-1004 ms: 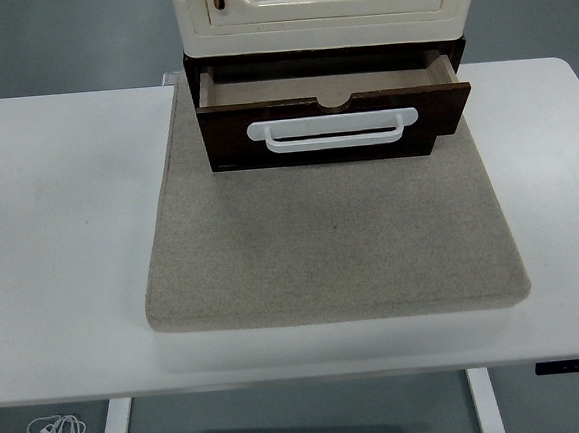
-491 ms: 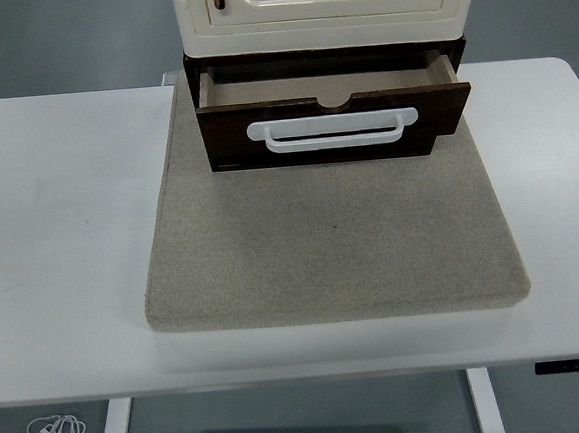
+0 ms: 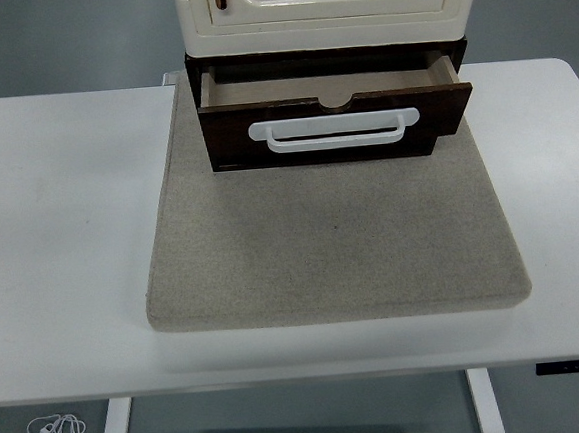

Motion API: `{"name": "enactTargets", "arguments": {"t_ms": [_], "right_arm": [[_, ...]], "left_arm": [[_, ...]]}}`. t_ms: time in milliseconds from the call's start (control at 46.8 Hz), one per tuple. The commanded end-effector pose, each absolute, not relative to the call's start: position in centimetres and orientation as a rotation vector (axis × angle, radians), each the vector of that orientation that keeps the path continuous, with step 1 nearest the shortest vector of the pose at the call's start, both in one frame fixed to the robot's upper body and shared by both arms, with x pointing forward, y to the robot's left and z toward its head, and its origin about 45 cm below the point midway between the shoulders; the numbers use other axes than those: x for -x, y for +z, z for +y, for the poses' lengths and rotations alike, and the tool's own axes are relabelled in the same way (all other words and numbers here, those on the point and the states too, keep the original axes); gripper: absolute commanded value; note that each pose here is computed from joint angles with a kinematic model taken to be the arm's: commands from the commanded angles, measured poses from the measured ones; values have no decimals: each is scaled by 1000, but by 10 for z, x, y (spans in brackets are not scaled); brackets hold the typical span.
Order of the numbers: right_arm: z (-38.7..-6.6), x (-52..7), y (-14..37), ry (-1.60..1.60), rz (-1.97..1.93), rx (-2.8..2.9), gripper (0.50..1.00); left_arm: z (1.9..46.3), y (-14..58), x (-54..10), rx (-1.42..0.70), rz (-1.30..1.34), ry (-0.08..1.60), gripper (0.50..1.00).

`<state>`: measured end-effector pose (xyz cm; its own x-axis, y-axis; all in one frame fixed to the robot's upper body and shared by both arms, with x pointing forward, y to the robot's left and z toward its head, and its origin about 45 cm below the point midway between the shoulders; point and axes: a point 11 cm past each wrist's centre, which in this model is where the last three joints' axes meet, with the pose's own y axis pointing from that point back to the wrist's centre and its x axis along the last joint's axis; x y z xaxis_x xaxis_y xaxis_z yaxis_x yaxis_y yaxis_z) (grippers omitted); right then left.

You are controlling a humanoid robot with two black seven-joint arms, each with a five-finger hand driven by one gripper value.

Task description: Open the drawer under the combination cabinet

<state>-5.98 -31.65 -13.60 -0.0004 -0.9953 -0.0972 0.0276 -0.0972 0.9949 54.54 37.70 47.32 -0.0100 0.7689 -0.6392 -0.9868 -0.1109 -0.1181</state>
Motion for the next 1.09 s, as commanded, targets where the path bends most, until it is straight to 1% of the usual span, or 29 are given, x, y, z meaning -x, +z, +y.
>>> {"name": "enactTargets", "arguments": {"t_ms": [0,192,299,406,534,662,1004,1068], "right_arm": [[-317,60,-136,-1293,-1141,-1260,926],[-317,62,-136,-1297,-1142,-1256,926],[-316,63,-136,-1297,-1143,-1256,926],[-316,64,-136,-1297,-1144,-1257,926],[-316,64,-136,-1303,-1148,-1254,926],[-316,65,-136,-1304,-1147,-1252,926],[-317,66,-136,-1307,-1144,-1246,926],[-317,65,-136,-1306,-1145,-1248,926]], "left_arm": [[373,444,-547,693,514,1555,1000],[363,387,-545,736,665,1545,1000],[350,357,-543,749,730,1516,1000],[352,339,-538,784,758,1495,1000],[349,315,-533,770,785,1484,1000],[345,312,-531,782,781,1450,1000],[344,300,-530,786,795,1470,1000],[337,296,-530,780,803,1464,1000]]}}
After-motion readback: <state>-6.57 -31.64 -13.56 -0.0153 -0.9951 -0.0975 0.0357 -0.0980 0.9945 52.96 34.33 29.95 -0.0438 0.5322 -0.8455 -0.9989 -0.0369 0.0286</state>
